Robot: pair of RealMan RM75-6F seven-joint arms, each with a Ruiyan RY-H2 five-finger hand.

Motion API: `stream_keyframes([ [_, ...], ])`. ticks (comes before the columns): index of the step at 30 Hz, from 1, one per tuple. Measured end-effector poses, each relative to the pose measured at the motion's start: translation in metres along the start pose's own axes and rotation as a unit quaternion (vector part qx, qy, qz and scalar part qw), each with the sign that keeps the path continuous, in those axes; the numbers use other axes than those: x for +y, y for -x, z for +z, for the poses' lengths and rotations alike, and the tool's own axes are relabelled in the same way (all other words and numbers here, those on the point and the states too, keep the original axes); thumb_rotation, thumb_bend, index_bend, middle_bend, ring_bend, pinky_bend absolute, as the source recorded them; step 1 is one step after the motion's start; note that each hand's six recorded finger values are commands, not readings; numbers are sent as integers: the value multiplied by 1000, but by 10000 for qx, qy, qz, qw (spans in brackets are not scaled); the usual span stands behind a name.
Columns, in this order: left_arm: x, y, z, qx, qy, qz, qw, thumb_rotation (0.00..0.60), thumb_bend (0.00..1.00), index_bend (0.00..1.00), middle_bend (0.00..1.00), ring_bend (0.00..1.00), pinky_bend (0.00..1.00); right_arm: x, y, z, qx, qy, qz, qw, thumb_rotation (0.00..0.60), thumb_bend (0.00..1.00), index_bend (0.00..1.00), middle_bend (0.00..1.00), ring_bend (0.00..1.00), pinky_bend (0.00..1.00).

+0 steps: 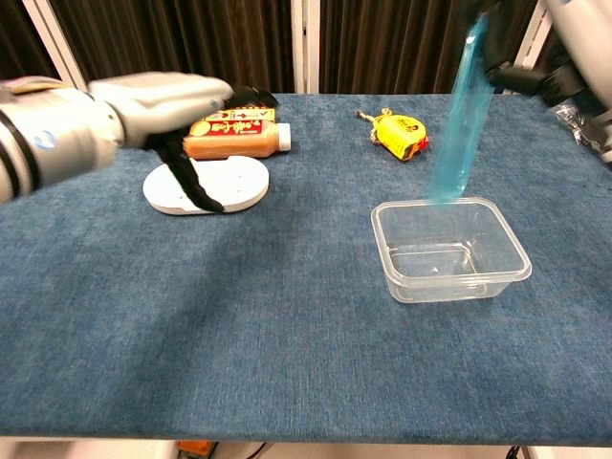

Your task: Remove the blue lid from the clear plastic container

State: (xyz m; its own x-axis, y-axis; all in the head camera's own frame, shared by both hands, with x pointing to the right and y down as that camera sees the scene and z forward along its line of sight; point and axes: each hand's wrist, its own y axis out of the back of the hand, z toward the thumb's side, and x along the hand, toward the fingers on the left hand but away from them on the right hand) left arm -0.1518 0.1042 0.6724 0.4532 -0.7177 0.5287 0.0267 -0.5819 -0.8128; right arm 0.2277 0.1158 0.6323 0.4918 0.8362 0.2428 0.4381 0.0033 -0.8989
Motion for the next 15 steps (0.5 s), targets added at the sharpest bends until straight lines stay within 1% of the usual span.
stream_keyframes([
  [3, 7, 7, -19, 165, -85, 180, 9997, 600, 0, 15, 17, 0, 3, 10, 1, -18, -172, -243, 169, 9994, 600, 606, 879, 329, 57, 0],
  [4, 9, 10, -26, 219, -104, 229, 9994, 600, 0, 15, 17, 0, 3, 14, 2, -28, -287, -372, 332, 9983, 600, 606, 879, 329, 56, 0],
  [6, 11, 16, -42, 365, -109, 326, 9987, 600, 0, 15, 17, 0, 3, 18, 2, -39, -413, -486, 527, 9966, 600, 608, 880, 326, 55, 0],
  [9, 12, 27, -64, 597, 23, 430, 9973, 600, 0, 15, 16, 0, 3, 21, 1, -56, -690, -606, 979, 9909, 600, 611, 880, 323, 48, 0],
  [12, 13, 41, -89, 866, 175, 526, 9947, 600, 0, 15, 17, 0, 3, 21, -3, -73, -985, -730, 1476, 9814, 600, 613, 885, 314, 44, 0],
  [15, 15, 57, -110, 1094, 232, 591, 9920, 600, 0, 15, 17, 0, 2, 17, -8, -90, -1285, -953, 1971, 9672, 600, 614, 861, 295, 31, 0],
])
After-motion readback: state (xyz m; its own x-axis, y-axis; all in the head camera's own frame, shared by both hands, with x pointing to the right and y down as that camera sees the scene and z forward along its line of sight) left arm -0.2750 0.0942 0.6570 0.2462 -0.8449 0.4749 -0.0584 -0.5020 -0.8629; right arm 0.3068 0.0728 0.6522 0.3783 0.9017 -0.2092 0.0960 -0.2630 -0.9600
